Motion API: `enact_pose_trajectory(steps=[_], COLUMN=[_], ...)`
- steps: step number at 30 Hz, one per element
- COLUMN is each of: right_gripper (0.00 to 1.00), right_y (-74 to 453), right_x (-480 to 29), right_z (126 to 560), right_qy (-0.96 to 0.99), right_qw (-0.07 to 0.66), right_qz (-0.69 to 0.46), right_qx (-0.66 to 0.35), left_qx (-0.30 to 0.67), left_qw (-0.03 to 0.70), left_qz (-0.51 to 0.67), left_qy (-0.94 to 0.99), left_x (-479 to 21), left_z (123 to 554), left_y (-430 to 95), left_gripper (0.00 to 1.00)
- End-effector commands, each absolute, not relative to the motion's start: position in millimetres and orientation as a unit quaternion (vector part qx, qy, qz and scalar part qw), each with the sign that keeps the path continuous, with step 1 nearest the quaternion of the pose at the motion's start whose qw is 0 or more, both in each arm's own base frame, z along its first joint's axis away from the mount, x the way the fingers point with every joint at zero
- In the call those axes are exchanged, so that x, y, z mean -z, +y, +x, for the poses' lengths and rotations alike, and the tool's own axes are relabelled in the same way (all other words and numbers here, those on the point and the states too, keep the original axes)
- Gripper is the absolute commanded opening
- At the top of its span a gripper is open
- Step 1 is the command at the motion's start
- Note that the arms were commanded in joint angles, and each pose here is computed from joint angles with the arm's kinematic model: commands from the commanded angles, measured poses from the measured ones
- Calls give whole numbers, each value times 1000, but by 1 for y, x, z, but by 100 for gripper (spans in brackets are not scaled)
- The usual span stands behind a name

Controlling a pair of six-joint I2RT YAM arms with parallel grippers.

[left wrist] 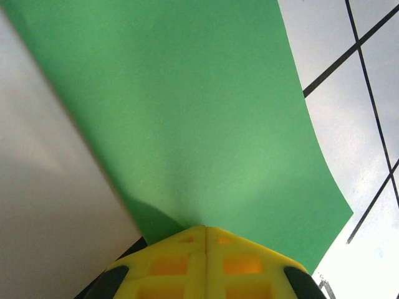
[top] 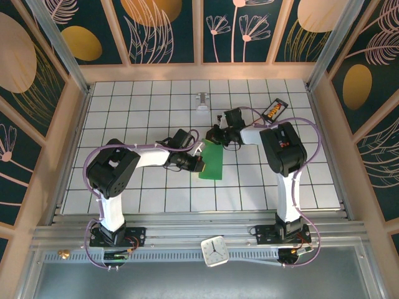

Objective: Fold a paper plane with a square sheet of paper (pick it up from the middle)
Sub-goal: First fold in half a square sheet of paper at the center of the table.

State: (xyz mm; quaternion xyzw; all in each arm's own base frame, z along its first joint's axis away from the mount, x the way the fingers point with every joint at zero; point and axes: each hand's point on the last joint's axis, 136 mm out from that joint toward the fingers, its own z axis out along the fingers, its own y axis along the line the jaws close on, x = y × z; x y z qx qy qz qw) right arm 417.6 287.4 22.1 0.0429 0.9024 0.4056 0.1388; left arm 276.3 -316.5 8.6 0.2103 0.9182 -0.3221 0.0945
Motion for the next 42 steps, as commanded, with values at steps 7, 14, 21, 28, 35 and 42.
enact_pose_trajectory(steps=[7,14,21,28,35,42], right_gripper=[0,0,0,0,0,0], right_y=[256,274,298,314,318,308], right_x=[-50,-69,-57,-43,-26,-11], right_z=[413,380,346,333,329,348], right_qy=[894,883,875,877,890,913], right_qw=[198,191,136,103,85,96], right_qz=[49,11,-2,-9,-6,11], right_qx=[-398,-428,-464,-469,-447,-396], left_qx=[222,229,226,225,223,208], left_qw=[-83,-90,-88,-86,-84,-91], left_qz=[218,225,219,217,217,218], left_qy=[947,943,945,946,947,949], left_x=[49,50,52,52,52,56], left_z=[197,197,199,201,202,198], left_y=[-255,-256,-255,-255,-254,-248], left_gripper=[0,0,0,0,0,0])
